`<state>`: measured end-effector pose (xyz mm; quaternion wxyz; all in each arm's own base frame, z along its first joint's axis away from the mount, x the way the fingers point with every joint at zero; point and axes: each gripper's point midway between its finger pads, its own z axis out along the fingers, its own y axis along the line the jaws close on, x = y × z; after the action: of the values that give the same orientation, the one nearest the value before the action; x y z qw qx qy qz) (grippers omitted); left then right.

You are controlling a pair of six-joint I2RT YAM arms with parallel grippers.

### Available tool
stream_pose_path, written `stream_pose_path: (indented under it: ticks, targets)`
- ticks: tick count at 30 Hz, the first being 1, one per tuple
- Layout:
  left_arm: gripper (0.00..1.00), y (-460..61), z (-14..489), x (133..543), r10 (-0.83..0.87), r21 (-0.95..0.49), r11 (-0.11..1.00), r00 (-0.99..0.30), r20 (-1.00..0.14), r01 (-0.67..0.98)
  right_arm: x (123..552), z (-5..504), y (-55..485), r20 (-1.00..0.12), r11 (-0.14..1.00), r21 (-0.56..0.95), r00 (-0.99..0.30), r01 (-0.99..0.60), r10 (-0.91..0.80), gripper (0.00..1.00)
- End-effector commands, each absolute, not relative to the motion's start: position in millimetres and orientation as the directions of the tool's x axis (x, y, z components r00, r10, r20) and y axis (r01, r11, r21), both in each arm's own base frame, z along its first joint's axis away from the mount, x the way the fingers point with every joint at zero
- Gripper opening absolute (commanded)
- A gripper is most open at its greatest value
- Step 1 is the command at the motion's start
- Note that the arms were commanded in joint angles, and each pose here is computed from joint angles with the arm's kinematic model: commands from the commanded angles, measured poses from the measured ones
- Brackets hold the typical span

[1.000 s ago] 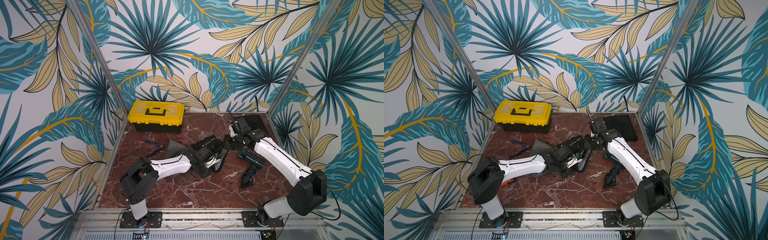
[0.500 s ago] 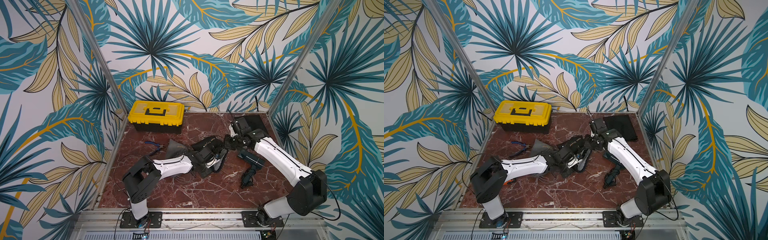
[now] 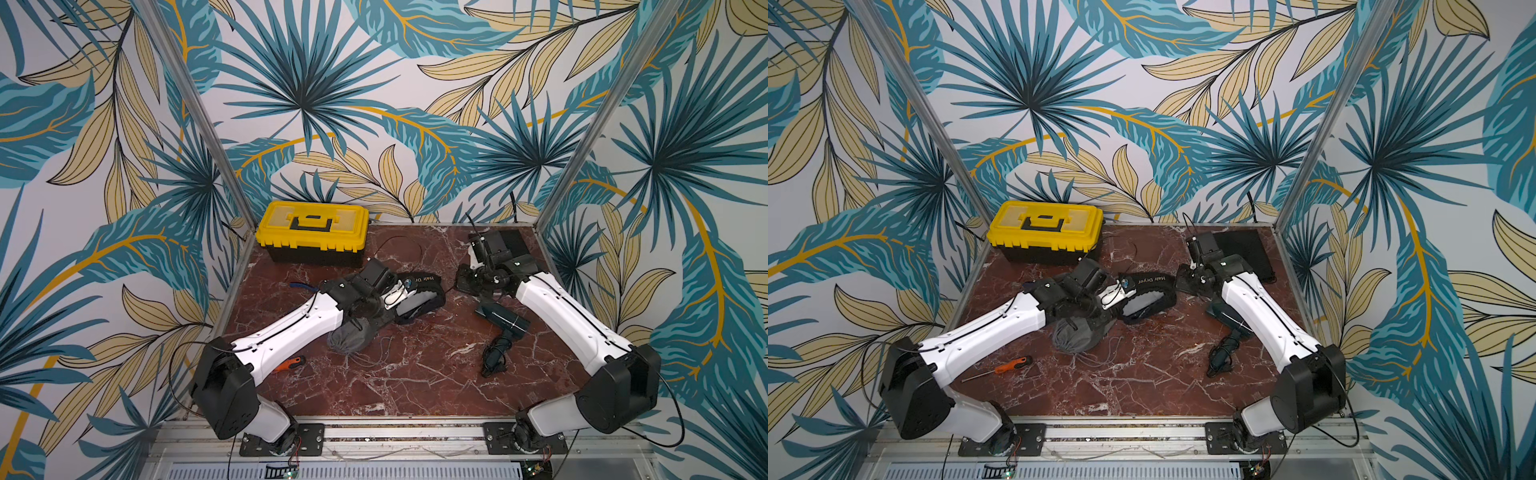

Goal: Pack away hair dryers
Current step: Pull the drawstrings on both sides of the drawstring bag.

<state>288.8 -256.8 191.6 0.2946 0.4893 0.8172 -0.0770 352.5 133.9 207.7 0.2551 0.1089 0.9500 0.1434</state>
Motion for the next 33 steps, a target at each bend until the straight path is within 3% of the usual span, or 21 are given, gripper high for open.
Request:
stream_pose_path:
  ticks: [1, 10, 16, 33]
  targets:
    - [0.0, -235, 253, 312, 0.727, 0.26, 0.539, -0.287, -0.623, 0.801, 343, 252, 113, -0.549, 0.942, 0.307, -0.783, 0.138, 0.294, 0.0]
    - [0.0, -184, 350, 372, 0.602, 0.313, 0.669, -0.245, -0.76, 0.674, 312, 297, 72, -0.637, 0.944, 0.27, -0.7, 0.189, 0.322, 0.0]
    - [0.0, -143, 385, 409, 0.483, 0.244, 0.756, -0.265, -0.835, 0.608, 295, 316, 46, -0.673, 0.936, 0.263, -0.651, 0.233, 0.351, 0.0]
    - [0.0, -57, 405, 462, 0.377, 0.201, 0.854, -0.304, -0.875, 0.481, 235, 329, -13, -0.717, 0.897, 0.225, -0.558, 0.38, 0.417, 0.0]
